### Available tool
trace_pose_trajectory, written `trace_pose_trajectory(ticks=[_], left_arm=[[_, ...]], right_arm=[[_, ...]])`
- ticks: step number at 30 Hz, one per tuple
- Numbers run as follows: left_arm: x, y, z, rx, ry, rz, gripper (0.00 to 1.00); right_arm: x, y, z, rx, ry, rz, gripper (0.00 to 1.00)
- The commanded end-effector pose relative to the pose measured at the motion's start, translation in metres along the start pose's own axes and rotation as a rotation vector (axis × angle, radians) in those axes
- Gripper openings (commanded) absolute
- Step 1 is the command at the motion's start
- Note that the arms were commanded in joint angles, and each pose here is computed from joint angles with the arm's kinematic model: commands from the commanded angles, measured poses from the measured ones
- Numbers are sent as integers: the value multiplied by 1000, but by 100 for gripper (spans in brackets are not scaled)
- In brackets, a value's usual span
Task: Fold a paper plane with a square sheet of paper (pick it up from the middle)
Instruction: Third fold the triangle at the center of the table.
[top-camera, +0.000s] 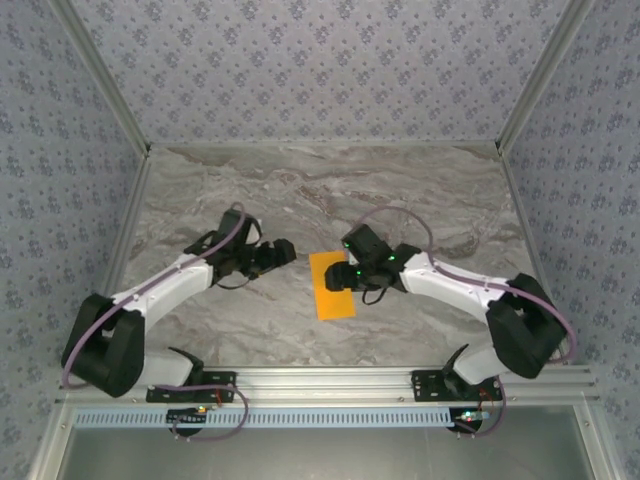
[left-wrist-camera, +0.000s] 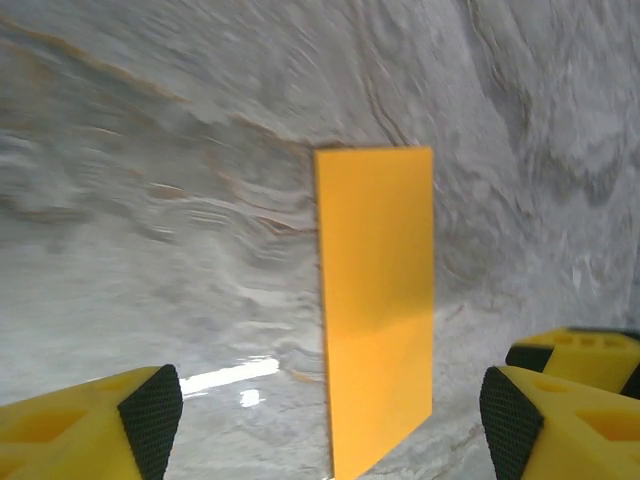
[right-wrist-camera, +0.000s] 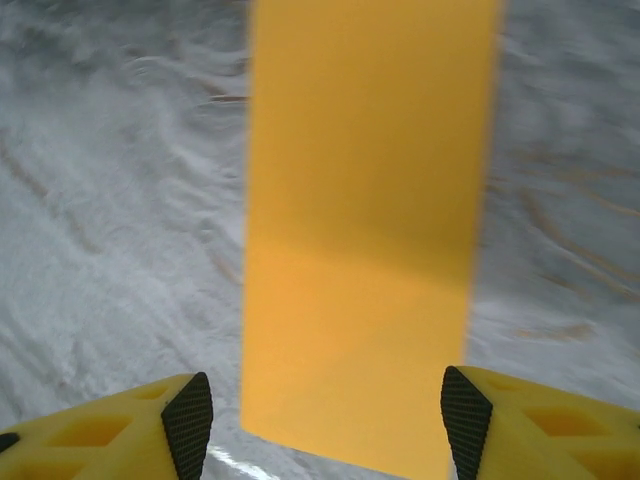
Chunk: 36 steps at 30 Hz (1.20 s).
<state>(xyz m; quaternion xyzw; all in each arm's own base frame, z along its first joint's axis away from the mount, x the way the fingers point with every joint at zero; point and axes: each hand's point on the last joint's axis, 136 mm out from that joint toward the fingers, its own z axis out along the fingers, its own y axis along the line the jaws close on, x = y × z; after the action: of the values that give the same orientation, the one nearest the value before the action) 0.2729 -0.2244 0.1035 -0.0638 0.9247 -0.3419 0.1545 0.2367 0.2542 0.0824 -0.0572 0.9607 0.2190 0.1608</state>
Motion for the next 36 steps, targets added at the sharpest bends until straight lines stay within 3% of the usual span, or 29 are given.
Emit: trace_pose_trajectory(ticks=[1, 6, 9, 17, 27, 36], left_arm=[[0, -39, 17, 95, 4, 39, 72], [20, -50, 53, 92, 87, 53, 47], [29, -54, 69, 88, 129, 64, 40], [47, -37, 96, 6, 213, 80, 30], [56, -2, 111, -117, 231, 45, 22], [63, 36, 108, -259, 228, 52, 19]], right_arm=[[6, -29, -1, 41, -42, 194, 67], [14, -46, 0, 4, -43, 306, 68], [19, -44, 4, -28, -24, 317, 63], [27, -45, 7, -36, 8, 317, 51], [42, -44, 15, -33, 79, 317, 33], [58, -43, 22, 4, 150, 259, 33]])
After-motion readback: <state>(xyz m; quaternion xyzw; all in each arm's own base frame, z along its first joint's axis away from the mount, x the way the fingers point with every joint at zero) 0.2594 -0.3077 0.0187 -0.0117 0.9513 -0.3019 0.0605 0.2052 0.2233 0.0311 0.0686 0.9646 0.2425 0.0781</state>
